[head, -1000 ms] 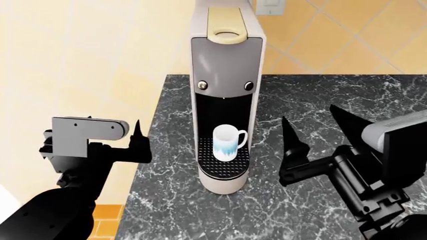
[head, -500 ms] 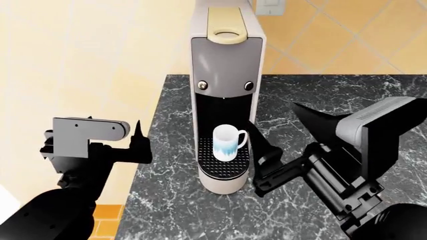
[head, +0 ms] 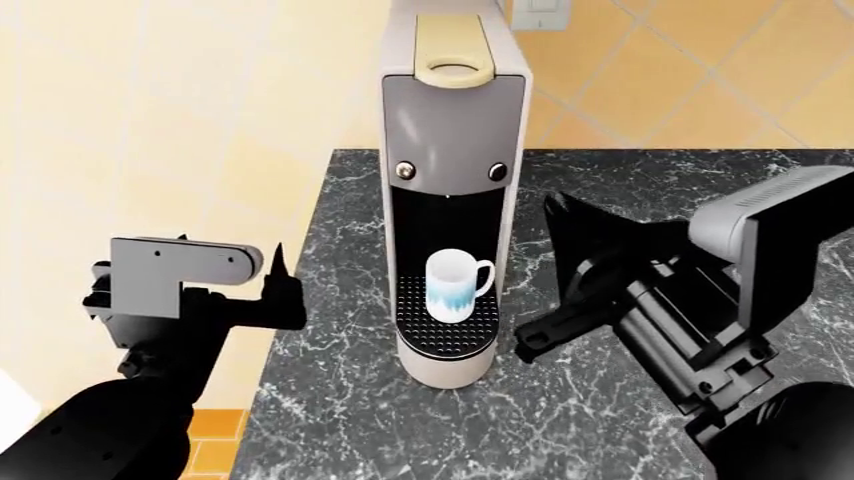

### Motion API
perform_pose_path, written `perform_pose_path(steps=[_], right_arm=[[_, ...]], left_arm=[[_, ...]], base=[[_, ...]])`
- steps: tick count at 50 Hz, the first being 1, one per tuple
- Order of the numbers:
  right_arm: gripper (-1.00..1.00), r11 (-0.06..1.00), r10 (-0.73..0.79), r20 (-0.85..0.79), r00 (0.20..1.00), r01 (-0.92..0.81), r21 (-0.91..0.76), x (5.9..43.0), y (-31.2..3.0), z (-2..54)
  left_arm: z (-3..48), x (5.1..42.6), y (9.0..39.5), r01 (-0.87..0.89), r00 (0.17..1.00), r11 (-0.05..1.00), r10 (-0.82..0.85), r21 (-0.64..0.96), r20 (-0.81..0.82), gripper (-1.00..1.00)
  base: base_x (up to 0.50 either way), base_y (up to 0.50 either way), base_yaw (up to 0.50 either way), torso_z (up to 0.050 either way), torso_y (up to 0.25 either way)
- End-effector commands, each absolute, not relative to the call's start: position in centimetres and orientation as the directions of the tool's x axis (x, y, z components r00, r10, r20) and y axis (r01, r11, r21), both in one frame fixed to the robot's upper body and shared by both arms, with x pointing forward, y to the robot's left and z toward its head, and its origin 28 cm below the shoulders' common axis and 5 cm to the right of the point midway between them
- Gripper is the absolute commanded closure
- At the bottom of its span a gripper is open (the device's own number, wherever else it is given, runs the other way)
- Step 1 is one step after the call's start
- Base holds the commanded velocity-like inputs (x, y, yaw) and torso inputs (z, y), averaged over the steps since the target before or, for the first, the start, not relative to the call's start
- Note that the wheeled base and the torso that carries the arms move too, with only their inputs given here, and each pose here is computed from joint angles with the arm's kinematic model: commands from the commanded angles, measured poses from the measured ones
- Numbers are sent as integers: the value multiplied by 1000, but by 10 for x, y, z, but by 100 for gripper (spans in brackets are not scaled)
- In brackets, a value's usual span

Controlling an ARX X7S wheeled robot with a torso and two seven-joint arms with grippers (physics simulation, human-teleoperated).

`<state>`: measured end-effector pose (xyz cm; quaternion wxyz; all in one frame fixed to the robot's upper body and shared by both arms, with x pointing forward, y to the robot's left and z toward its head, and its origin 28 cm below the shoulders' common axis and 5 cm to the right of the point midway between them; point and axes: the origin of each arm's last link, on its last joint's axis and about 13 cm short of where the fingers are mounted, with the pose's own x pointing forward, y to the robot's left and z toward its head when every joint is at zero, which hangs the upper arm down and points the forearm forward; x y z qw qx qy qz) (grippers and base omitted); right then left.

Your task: Press the button on the coffee machine to serve coffee.

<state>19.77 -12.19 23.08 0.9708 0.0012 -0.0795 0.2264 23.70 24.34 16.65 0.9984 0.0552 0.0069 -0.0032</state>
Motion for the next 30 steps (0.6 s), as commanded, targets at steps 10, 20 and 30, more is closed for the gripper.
perform_pose_path(steps=[10,20,30], right_arm=[[100,923,382,183,906,-382,-37,209,-123,239],[100,916,397,181,900,-400,-25,220,-118,236],[100,905,424,163,891,-425,-31,226,-116,235]], left_arm=[[165,238,240,11,1000,993,-9,113,-19,-100],[166,237,246,10,1000,993,-9,114,-16,-100],[164,238,244,8,1000,993,-6,114,-19,-100]], base=[[0,0,0,0,0],[0,0,0,0,0],[0,0,0,0,0]])
